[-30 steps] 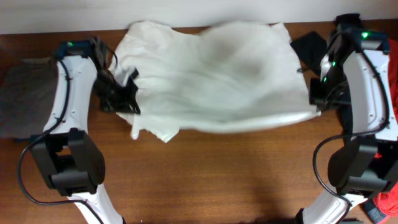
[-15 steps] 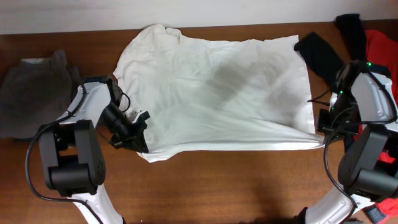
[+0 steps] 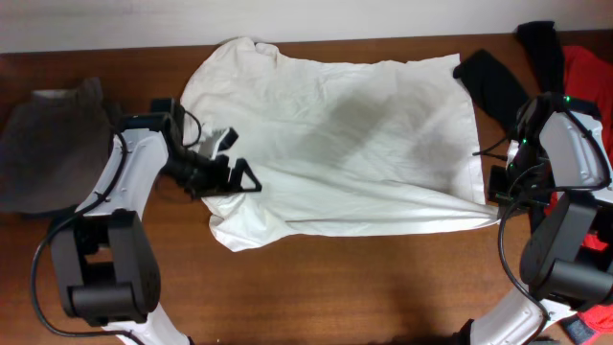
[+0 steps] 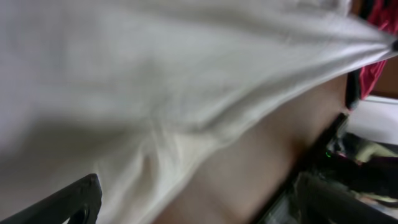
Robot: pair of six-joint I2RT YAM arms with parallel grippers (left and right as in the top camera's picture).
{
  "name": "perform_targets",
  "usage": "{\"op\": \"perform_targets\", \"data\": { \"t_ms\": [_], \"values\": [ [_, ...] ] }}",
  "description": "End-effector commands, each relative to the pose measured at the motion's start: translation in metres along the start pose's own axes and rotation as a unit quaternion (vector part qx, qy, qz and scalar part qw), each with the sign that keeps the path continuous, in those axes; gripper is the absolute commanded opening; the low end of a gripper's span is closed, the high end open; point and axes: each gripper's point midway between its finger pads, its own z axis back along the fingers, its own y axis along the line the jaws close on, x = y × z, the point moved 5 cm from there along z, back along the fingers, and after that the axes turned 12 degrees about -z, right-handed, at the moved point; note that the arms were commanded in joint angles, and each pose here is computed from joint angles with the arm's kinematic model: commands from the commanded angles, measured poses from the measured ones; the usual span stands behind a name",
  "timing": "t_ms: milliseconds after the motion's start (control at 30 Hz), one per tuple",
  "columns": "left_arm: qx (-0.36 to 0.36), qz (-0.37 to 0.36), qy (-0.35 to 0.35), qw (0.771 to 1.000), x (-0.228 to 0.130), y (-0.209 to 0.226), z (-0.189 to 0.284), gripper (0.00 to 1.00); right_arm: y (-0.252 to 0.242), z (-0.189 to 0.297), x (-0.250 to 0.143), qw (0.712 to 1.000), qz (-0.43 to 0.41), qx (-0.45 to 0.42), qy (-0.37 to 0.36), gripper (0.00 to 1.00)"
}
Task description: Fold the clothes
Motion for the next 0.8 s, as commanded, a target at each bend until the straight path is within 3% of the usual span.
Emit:
{"op": "perform_targets", "data": {
  "t_ms": [0,100,333,433,533,700,767],
  "values": [
    [0.102,0.1,0.098,0.985,-0.035,0.012,0.008,0.99,0.0,0.006,-0.002,1.0,-0.002,0.001,-0.017,0.04],
    [0.183,0.132,0.155,0.962,-0.055,0.025,0.019,0.99,0.0,0.007,0.0,1.0,-0.003,0.003,-0.021,0.04],
    [0.204,0.108,0.131,0.964,-0.05,0.038,0.003,0.96,0.001,0.007,0.0,1.0,-0.003,0.003,-0.022,0.04],
    [0.201,0.085,0.123,0.968,-0.049,0.038,-0.018,0.76,0.001,0.007,0.0,1.0,-0.003,0.005,-0.021,0.04],
    [0.203,0.065,0.123,0.969,-0.046,0.033,-0.028,0.7,0.001,0.007,0.0,1.0,-0.003,0.005,-0.021,0.04],
    [0.2,0.031,0.147,0.968,-0.047,0.016,-0.047,0.07,0.001,0.007,0.0,1.0,-0.003,0.005,-0.021,0.04],
    [0.198,0.027,0.154,0.968,-0.049,0.011,-0.05,0.0,0.001,0.007,0.0,1.0,-0.003,0.005,-0.021,0.04]
  ]
}}
